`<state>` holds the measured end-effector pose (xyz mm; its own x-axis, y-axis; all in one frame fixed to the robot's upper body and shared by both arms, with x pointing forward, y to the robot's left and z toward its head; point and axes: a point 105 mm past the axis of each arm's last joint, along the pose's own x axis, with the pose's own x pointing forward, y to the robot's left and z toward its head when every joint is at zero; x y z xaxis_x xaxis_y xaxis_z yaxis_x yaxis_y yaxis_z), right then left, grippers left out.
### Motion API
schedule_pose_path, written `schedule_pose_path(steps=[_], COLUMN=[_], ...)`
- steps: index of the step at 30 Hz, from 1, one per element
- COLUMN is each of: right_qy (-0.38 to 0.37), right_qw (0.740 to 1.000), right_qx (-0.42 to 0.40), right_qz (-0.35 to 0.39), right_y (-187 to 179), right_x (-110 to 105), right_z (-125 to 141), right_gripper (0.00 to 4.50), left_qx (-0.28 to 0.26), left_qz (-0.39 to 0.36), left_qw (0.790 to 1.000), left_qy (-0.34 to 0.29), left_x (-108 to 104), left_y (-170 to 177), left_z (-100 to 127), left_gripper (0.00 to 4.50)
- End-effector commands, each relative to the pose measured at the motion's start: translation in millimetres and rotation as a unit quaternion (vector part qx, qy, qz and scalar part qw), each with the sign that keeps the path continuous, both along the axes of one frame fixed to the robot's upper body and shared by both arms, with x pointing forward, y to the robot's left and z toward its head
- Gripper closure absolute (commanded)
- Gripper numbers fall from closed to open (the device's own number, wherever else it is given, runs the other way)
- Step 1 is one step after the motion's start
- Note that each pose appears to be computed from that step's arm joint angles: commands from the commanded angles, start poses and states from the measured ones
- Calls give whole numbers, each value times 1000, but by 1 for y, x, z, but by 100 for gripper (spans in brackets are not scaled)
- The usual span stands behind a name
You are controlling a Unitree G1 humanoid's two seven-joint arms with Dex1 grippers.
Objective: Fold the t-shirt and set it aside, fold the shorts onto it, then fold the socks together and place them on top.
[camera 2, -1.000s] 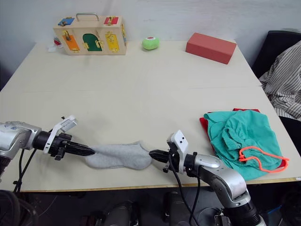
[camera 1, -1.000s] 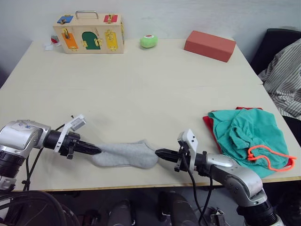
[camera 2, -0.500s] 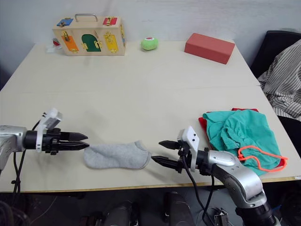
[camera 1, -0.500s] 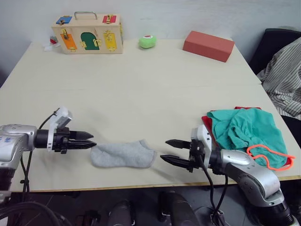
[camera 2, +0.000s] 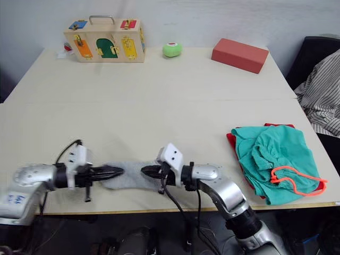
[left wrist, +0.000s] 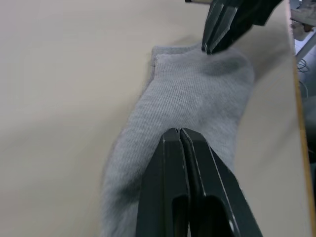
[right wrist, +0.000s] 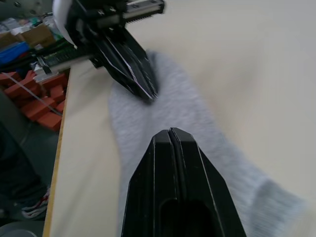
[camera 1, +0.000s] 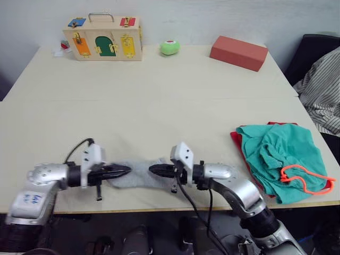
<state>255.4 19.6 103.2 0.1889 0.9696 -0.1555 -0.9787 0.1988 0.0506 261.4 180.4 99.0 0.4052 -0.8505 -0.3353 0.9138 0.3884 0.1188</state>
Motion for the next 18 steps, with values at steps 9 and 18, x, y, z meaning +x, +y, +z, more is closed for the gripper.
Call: schedule_pose_path(steps=[9, 18], right_qy=[-42, -58], right_qw=[994, 988], right_qx=[-78, -92], right_qz=[-71, -111], right_y=[-44, -85], right_x=[23, 35], right_z=[-26, -32], right_gripper=[450, 450], left_qx=[-6, -70], left_qz=[58, 61], left_qw=[998, 995], left_qy=[9, -27], left_x=[1, 8], left_y=[2, 1], left_z=[-25, 1], left_gripper=[449, 449])
